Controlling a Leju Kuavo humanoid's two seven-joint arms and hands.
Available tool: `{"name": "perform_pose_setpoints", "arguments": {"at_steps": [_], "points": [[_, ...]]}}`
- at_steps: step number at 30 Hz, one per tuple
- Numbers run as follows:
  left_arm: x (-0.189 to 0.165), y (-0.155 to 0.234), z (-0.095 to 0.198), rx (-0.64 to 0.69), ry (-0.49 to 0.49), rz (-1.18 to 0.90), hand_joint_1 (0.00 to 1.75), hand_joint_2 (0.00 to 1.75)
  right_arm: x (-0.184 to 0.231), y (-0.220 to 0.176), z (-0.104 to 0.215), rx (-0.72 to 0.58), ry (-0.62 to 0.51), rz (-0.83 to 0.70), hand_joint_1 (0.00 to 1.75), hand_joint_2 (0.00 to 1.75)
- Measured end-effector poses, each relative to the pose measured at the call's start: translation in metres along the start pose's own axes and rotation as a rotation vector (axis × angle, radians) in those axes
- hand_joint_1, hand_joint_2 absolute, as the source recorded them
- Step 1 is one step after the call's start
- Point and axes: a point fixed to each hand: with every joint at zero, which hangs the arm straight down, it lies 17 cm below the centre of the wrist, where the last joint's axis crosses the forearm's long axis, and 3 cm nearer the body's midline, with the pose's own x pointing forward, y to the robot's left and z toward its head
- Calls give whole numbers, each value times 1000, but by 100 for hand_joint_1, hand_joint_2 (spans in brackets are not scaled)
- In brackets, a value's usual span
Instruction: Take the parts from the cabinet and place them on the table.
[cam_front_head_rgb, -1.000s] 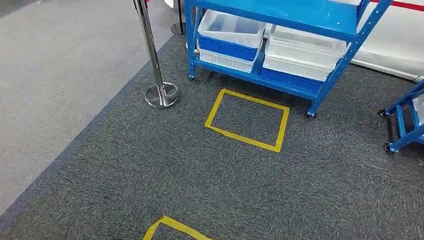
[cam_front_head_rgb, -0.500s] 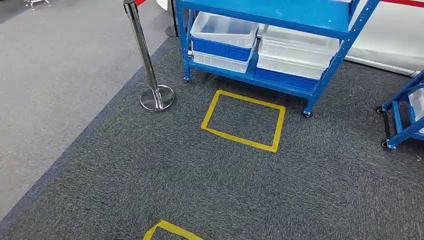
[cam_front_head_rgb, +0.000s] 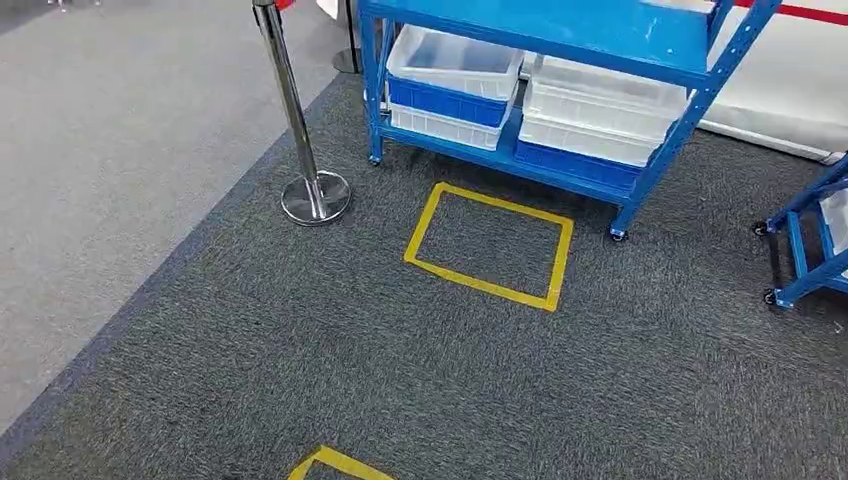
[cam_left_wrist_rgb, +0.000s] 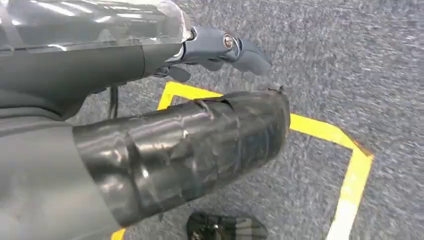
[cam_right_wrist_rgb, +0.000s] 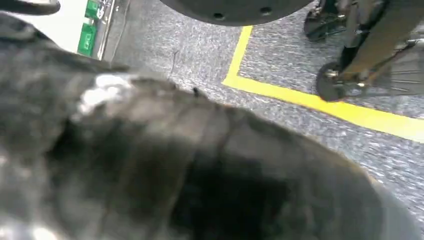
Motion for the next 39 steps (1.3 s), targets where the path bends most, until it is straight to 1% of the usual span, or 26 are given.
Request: {"name": "perform_pose_setpoints", "arguments": {"at_steps": [4, 15, 19, 30, 35, 39], "points": [[5, 0, -2, -1, -10, -4, 0, 0, 2, 0, 0, 0, -3, -1, 0, 0], [-1, 3, 0, 1, -4, -8, 0, 0, -1, 2, 0, 5, 1, 4, 0, 0], [1, 3, -1, 0, -10, -8, 0, 0, 5, 2, 0, 5, -8, 5, 0, 0], [1, -1, 0, -7, -8, -5, 0, 0, -2, 1, 0, 6, 3, 8, 0, 0], [7, 0, -2, -7, -18, -4, 0, 0, 0, 2, 0, 8, -1, 8, 0, 0], [4, -1, -1, -9, -15, -4, 0, 0, -1, 3, 1, 14, 0, 10, 0, 0]]}}
